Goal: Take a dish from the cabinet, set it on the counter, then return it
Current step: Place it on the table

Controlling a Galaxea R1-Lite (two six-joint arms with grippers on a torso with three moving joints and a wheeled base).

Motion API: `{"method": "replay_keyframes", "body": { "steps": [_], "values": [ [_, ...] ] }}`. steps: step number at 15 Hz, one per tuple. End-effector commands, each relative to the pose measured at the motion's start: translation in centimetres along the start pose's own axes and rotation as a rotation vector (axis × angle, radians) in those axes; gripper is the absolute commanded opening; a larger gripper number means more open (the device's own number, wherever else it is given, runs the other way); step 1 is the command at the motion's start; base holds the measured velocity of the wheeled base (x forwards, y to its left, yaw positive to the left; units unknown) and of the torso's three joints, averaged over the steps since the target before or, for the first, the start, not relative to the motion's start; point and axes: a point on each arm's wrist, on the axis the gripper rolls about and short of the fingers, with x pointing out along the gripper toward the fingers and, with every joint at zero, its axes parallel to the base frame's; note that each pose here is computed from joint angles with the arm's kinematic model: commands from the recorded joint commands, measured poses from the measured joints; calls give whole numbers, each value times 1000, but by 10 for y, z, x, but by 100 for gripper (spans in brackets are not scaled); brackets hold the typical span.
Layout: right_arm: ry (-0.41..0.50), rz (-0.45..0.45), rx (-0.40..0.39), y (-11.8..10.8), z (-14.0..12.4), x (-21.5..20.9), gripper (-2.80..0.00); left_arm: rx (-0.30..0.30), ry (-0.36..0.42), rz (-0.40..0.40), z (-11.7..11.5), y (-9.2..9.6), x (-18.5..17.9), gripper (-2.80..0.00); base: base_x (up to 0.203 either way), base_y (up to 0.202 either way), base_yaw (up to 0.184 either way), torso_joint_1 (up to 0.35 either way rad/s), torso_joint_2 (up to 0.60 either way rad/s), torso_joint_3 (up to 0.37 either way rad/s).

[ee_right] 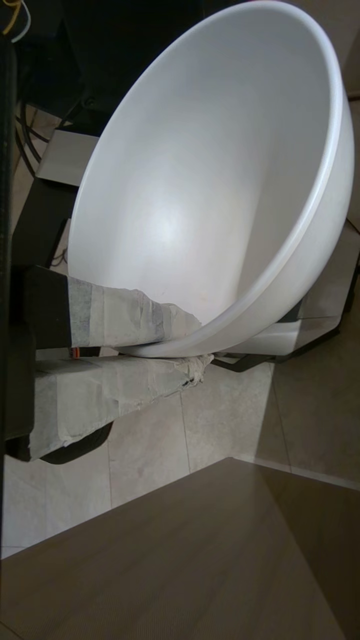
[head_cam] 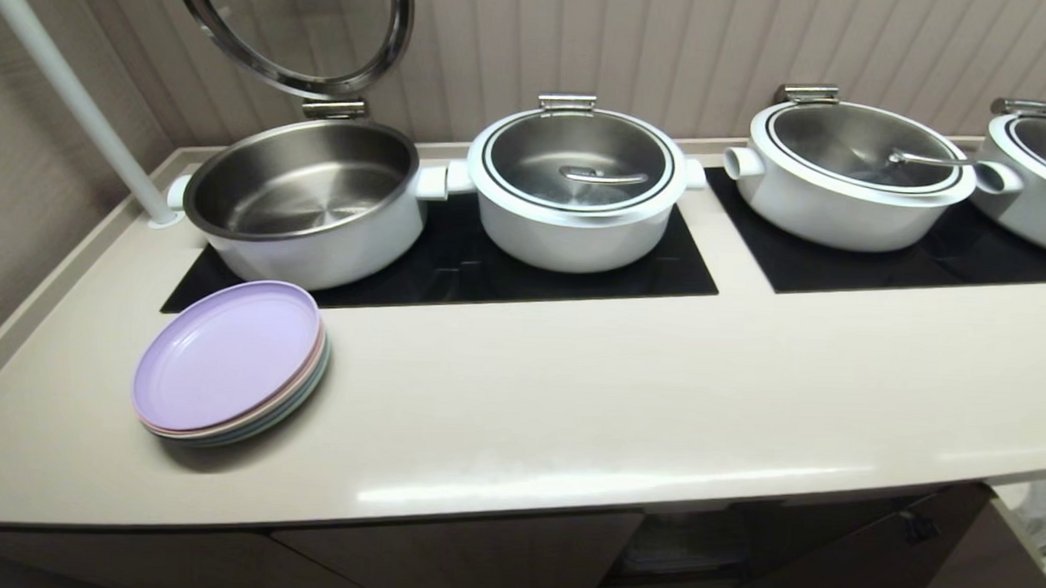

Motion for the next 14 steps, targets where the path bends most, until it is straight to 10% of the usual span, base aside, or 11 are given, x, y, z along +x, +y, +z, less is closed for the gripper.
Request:
{"method": "replay_keyframes", "body": {
  "steps": [1, 14],
  "values": [
    [13, 7, 2, -1, 7, 0, -280, -1, 0, 1, 0, 0, 0, -280, 0, 0, 0, 0, 0, 0],
    [69, 24, 28, -4, 72, -31, -280, -1, 0, 1, 0, 0, 0, -280, 0, 0, 0, 0, 0, 0]
  ]
}}
